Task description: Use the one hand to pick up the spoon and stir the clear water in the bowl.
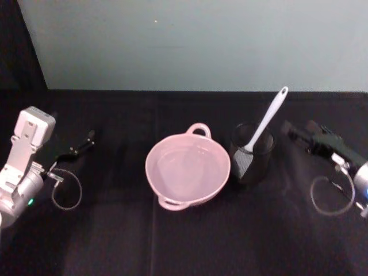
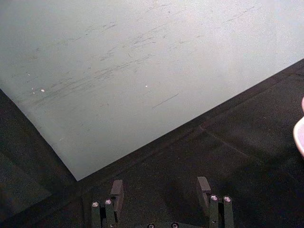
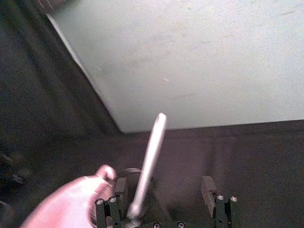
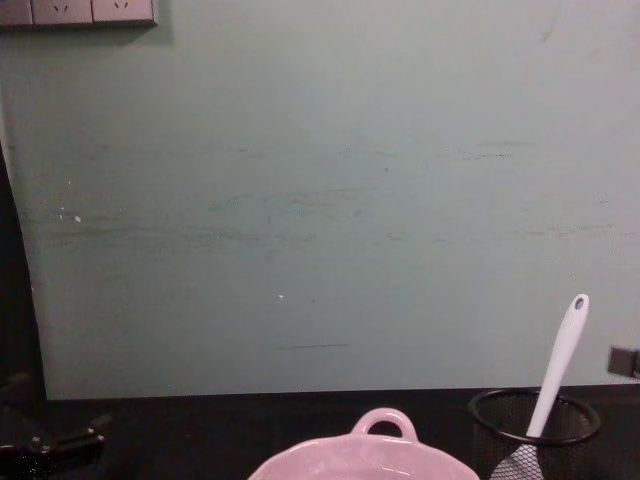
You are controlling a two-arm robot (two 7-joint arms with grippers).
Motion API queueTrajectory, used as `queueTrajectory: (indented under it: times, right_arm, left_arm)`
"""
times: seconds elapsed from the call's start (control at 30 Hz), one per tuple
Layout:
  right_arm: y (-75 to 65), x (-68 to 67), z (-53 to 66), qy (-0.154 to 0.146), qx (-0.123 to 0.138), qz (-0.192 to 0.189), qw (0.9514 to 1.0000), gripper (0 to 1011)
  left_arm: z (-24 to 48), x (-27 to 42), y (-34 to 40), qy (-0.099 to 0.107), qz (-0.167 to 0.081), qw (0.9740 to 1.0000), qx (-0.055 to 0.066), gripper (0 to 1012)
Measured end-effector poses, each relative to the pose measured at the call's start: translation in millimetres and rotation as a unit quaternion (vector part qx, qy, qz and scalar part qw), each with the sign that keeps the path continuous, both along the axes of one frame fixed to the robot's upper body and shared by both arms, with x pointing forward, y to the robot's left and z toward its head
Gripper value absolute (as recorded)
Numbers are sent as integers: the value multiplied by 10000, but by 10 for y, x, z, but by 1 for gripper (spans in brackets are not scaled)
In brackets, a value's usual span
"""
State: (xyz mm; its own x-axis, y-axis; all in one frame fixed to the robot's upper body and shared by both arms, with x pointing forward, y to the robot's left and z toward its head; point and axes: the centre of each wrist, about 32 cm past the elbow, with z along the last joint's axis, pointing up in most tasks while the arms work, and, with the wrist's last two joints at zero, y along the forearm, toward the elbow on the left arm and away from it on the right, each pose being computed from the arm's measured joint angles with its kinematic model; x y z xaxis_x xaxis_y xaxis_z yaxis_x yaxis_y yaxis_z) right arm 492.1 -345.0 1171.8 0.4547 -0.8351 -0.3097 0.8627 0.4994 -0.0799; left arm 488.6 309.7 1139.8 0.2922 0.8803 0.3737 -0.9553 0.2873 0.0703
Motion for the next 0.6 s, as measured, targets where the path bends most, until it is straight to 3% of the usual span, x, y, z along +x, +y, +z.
queueTrajectory:
  times: [0.1,0.23,0.27,0.33,0.37,0.47,0.57,0.6]
  right_arm:
    - [-10,-43,36,-27,-398,-150,9991,1002]
    - [14,-76,72,-143,-1008,-466,9937,1003]
    - [14,-76,72,-143,-1008,-466,9937,1003]
    - [51,-65,86,-244,-1422,-654,9874,1002]
    - [51,-65,86,-244,-1422,-654,9874,1003]
    - [137,-13,106,-410,-1975,-844,9758,1002]
    - [192,36,104,-531,-2294,-894,9678,1003]
    - [231,69,101,-615,-2482,-888,9627,1002]
  left_arm:
    - [0,0,0,0,0,10000,0,1011]
    - [0,0,0,0,0,10000,0,1011]
    - [0,0,0,0,0,10000,0,1011]
    - [0,0,0,0,0,10000,0,1011]
    - [0,0,0,0,0,10000,0,1011]
    - [0,0,0,0,0,10000,0,1011]
    - [0,0,0,0,0,10000,0,1011]
    - [0,0,0,0,0,10000,0,1011]
